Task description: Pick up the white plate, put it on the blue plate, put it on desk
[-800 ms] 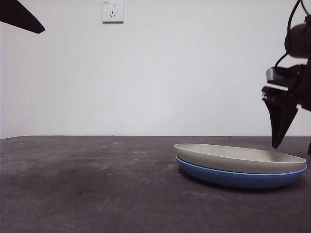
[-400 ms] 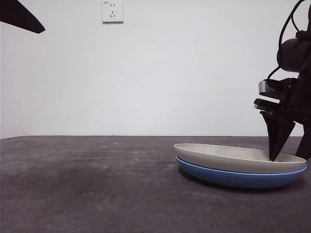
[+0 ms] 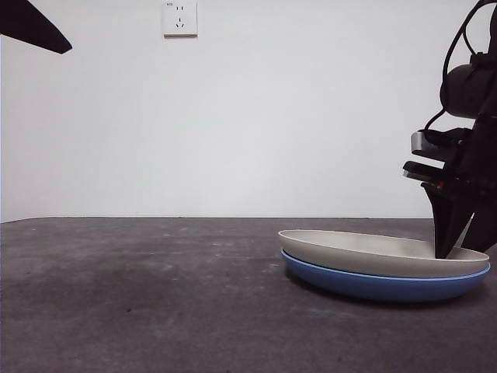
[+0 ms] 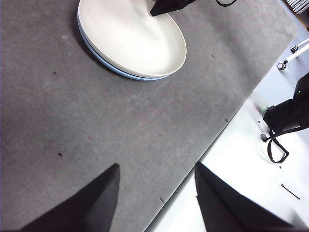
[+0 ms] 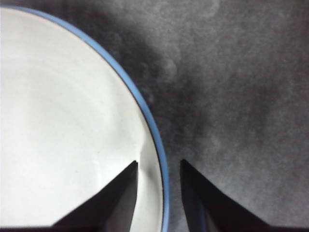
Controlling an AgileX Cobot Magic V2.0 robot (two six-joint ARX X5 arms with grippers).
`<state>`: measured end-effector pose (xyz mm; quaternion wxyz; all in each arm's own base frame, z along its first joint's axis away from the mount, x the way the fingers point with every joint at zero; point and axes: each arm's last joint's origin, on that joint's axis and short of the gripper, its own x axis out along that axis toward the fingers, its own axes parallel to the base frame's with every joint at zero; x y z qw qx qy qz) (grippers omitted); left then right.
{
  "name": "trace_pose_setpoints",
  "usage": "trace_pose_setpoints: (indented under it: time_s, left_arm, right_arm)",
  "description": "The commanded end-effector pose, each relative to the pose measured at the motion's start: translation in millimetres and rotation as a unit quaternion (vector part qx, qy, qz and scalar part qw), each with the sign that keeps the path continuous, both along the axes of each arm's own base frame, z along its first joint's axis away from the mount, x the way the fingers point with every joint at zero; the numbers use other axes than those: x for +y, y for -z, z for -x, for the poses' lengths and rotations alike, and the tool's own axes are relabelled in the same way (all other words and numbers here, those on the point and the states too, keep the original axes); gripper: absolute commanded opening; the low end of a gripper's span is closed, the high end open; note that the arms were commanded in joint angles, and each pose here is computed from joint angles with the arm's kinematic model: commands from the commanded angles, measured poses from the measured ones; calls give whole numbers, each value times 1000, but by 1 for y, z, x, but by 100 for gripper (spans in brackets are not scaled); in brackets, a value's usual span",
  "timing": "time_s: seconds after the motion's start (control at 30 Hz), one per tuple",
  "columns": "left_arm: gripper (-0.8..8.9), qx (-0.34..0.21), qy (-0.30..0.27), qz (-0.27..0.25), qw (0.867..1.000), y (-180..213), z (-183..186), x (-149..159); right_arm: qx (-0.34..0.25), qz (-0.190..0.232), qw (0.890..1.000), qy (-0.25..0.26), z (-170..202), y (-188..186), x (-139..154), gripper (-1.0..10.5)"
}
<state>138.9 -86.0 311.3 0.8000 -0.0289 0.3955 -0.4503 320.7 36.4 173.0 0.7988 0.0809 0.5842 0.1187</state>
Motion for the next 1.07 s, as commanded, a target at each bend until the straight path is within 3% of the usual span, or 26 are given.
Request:
trace_pose_setpoints:
  time_s: [0.03, 0.13, 0.43, 0.63, 0.87, 1.07]
  left_arm:
    - [246, -11, 7, 3, 1000, -4, -1, -1]
    - [246, -12, 7, 3, 1000, -4, -1, -1]
    - [246, -18, 7, 6, 1000, -5, -2, -2]
    - [246, -17, 7, 6, 1000, -5, -2, -2]
    - [246, -18, 7, 6, 1000, -5, -2, -2]
    - [246, -18, 7, 6, 1000, -5, -2, -2]
  right_arm:
    - [3, 1, 1000, -5, -6, 5, 1, 94]
    - [0, 1, 1000, -5, -6, 4, 1, 8]
    - [-5, 0, 1000, -3, -6, 2, 0, 8]
    - [-41, -7, 999, 4, -2, -23, -3, 8]
    - [-101, -66, 993, 4, 10, -68, -3, 8]
    - [-117, -102, 988, -3, 19, -85, 2, 8]
